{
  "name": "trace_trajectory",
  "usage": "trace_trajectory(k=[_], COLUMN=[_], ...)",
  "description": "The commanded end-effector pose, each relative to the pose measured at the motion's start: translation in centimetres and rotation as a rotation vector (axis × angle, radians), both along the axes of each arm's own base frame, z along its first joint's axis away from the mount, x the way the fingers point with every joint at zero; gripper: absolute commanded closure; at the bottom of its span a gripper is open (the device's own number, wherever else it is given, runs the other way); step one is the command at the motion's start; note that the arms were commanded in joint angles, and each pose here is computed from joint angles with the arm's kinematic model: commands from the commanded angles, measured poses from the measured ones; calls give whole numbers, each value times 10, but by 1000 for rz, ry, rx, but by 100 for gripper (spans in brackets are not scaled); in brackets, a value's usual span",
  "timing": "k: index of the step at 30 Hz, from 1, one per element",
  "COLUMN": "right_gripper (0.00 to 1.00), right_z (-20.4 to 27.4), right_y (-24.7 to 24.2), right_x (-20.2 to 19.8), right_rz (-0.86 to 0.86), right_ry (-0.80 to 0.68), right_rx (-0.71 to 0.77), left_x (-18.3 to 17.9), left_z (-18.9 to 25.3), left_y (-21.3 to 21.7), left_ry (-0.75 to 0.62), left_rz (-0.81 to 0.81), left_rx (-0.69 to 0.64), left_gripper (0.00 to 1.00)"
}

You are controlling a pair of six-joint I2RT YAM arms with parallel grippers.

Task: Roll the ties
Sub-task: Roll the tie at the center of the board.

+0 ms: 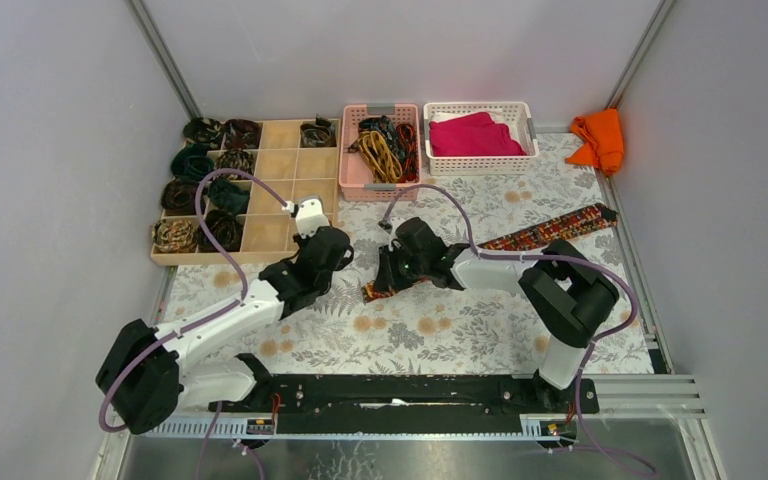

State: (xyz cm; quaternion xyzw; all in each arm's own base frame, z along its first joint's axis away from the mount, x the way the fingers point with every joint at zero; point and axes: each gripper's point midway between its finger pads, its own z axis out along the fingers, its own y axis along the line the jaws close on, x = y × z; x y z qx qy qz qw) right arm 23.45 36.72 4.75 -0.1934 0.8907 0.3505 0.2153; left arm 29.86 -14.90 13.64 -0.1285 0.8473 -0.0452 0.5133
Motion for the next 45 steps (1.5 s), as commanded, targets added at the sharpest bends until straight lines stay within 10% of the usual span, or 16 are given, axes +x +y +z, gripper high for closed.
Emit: trace_trajectory(k=[1, 19, 45], right_gripper=[86, 87, 86], right_z=[21, 50, 27], right_y=[4, 43, 5], right_x=[-1, -15, 0], right_rz=[29, 153, 80], right_ry=[8, 113, 41], right_rx=[106, 333, 178], left_x=[17, 6, 19], left_z=[18, 24, 13], left_y=[-18, 11, -12], left_ry=[-67, -93, -57], left_rz=[-28, 52, -7], left_rx=[-50, -19, -6], left_gripper=[100, 100, 100])
